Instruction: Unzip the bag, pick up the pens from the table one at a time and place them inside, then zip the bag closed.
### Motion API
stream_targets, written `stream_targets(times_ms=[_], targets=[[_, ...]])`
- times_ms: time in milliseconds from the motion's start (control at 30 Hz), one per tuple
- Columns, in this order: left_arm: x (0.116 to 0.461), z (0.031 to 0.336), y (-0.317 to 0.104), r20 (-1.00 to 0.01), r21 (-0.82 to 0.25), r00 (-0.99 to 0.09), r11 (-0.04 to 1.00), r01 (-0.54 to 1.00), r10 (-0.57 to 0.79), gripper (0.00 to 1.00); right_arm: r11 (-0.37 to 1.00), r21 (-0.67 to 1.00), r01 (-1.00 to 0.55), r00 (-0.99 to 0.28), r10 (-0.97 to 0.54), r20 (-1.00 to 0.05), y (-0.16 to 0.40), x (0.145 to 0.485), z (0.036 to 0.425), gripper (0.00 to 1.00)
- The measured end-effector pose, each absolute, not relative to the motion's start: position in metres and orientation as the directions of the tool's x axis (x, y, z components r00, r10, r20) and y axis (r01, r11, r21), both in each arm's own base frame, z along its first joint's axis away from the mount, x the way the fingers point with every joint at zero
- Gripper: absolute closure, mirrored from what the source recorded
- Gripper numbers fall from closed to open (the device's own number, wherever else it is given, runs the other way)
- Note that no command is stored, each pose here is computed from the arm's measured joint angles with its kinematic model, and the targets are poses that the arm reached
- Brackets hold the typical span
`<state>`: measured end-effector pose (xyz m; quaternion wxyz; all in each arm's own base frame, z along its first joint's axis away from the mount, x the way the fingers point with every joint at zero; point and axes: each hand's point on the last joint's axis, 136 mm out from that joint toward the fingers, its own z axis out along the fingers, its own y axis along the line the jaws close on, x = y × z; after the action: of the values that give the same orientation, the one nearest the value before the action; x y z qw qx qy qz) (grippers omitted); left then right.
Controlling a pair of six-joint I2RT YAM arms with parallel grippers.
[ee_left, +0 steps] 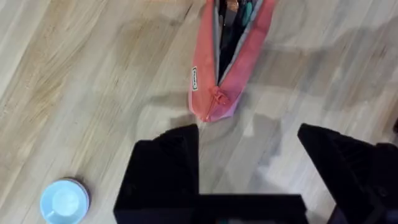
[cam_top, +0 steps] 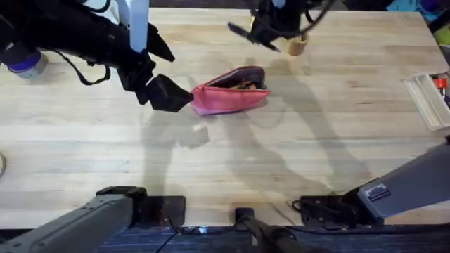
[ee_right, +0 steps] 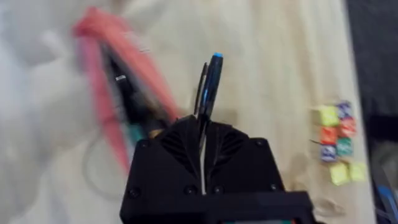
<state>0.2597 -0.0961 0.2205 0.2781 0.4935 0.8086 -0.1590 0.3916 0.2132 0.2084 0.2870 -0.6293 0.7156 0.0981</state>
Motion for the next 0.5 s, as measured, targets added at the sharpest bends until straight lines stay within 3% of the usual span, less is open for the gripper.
stream_targets(times_ms=[267, 500], targets=[[0.260, 0.221, -0.096, -0.607, 0.017, -0.358, 0.462, 0.887, 0.710, 0.006, -0.056, -0.109, -0.993, 0.103, -0.857, -0.504, 0.207, 0.325, 0.209, 0.970], [0.260, 0.221, -0.096, -0.607, 0.017, -0.358, 0.462, 0.887, 0.710, 0.007, -0.141, -0.120, -0.983, 0.182, -0.850, -0.494, 0.206, 0.316, 0.209, 0.970]])
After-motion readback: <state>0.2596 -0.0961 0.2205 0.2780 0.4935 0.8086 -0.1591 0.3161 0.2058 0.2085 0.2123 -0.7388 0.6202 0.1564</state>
